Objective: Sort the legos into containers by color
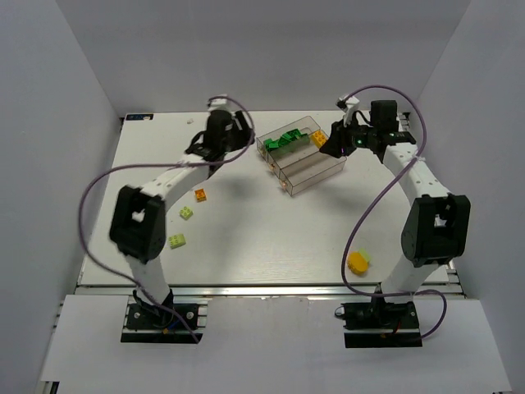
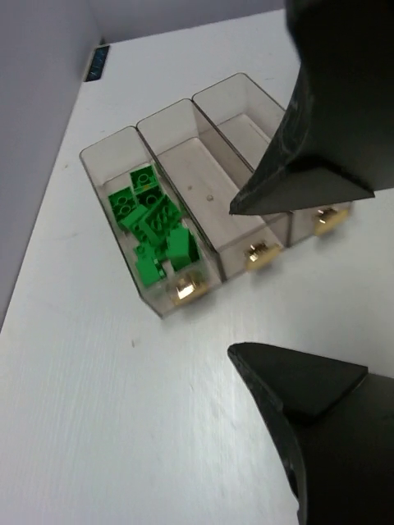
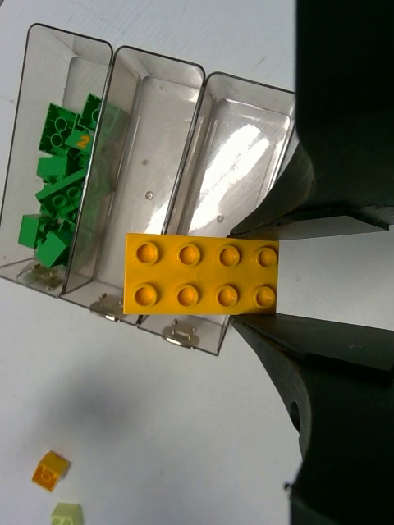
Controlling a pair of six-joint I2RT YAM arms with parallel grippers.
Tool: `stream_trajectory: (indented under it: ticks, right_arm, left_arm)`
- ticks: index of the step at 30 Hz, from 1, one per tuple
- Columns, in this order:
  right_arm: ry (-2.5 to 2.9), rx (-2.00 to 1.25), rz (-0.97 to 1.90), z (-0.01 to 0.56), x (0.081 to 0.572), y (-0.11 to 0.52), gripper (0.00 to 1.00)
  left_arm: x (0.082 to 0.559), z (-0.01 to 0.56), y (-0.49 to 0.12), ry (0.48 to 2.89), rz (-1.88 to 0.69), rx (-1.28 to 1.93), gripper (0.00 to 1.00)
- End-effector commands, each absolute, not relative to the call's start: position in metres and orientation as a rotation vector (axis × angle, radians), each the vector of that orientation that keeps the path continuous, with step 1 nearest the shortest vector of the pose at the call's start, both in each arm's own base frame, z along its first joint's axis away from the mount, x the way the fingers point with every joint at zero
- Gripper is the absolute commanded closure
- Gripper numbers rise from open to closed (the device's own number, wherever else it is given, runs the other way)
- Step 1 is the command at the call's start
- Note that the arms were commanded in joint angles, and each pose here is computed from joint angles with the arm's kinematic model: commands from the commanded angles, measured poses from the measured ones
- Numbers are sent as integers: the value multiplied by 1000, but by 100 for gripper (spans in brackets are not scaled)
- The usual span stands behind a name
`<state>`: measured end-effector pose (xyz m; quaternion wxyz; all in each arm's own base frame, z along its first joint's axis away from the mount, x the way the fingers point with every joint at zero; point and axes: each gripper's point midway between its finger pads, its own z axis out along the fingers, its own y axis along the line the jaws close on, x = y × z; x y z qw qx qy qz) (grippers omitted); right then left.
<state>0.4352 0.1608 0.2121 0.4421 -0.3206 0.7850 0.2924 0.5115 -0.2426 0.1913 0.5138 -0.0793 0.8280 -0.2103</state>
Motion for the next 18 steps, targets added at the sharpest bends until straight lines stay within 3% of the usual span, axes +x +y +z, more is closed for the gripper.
stream_trajectory:
  ticks: [1, 3, 8, 15, 18]
  right_arm:
    - [1893, -920, 600, 214, 453, 160, 100]
    - [1909, -945, 562, 203, 463, 160, 100]
    - [1895, -1046, 478, 188, 484, 169, 100]
    - [1880, -1163, 386, 170, 510, 182, 100]
    - [1893, -1182, 363, 157, 517, 185, 93]
  left_arm:
    - [463, 242, -200, 1909, -585, -262, 26]
    - [429, 203, -178, 1984, -534, -291, 19]
    - [365, 192, -146, 1996, -522, -382, 17]
    - [315, 173, -114, 1993, -482, -507, 16]
    - [303, 166, -106, 1985, -474, -540, 16]
